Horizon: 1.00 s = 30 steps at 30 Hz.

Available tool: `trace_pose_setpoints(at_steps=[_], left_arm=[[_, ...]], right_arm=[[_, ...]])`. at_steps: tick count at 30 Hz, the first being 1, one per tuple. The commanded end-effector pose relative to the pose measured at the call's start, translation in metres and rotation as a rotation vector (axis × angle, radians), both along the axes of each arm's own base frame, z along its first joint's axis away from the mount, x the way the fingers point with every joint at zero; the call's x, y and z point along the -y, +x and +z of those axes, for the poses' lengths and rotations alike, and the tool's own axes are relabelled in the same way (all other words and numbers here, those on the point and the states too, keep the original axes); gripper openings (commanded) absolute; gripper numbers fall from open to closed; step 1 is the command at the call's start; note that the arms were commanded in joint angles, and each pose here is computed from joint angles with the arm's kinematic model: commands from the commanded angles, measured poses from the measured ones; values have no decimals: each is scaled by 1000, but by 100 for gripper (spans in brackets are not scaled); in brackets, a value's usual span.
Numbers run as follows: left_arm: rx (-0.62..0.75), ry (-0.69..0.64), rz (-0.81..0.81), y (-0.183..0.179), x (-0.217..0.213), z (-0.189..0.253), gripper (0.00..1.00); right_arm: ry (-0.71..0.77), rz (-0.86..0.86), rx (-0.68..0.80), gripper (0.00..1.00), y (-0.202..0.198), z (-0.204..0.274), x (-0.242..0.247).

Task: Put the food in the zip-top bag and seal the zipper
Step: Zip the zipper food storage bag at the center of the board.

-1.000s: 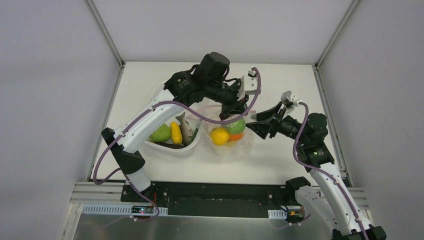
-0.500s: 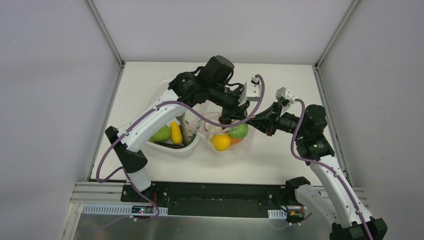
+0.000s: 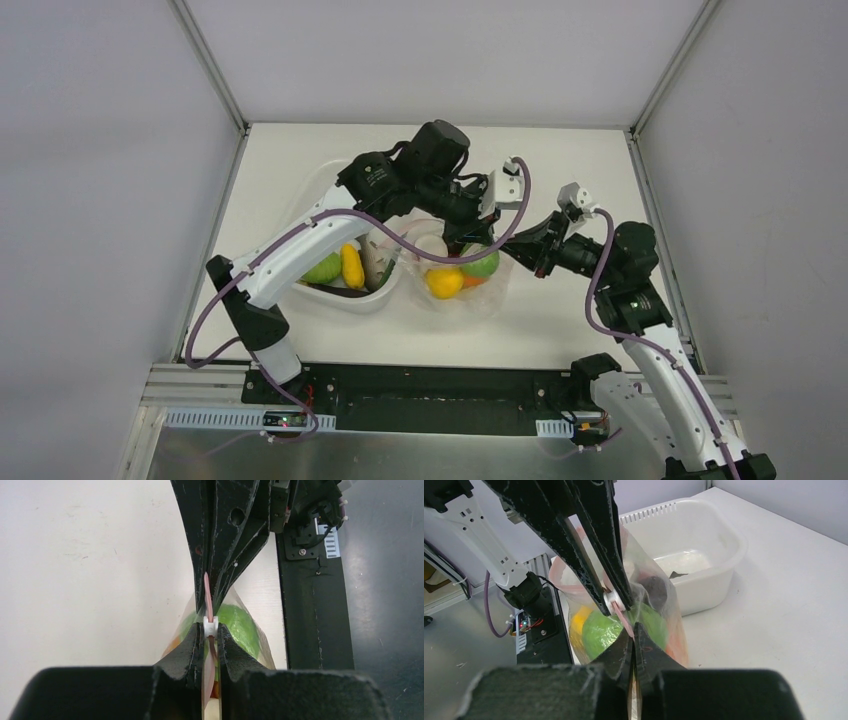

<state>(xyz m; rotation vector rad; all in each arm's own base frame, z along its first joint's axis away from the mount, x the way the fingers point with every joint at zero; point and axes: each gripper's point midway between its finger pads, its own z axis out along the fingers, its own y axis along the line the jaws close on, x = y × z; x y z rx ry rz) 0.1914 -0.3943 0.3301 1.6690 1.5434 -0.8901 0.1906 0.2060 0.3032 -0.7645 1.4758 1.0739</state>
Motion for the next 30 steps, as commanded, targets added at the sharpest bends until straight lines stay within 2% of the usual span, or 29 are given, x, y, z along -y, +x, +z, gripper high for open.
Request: trace_pose_setpoints(at_steps=[1, 13, 17, 18, 20, 21, 25, 26, 30], left_arm=[[3, 73, 65, -12, -42, 1, 0], [46, 110, 146, -3, -73, 9, 0], [46, 71, 158, -3, -71, 11, 0], [39, 47, 148, -4, -67, 13, 0], [21, -6, 122, -8, -57, 22, 0], [10, -34, 104, -11, -52, 27, 0], [-34, -72, 49, -15, -36, 34, 0], [-37, -74, 41, -15, -33, 37, 0], [-57, -56, 29, -16, -27, 35, 0]], right_arm=[[12, -90, 27, 0, 12, 4, 8], [37, -114, 32, 0, 11, 6, 11], [42, -102, 43, 0, 7, 11, 11], [40, -81, 39, 5, 4, 11, 9], [35, -22, 36, 41, -3, 14, 4], [33, 16, 34, 51, -7, 16, 1], [16, 87, 43, 76, -9, 26, -5], [9, 103, 48, 80, -10, 28, -6], [-18, 128, 59, 83, -4, 28, -9]])
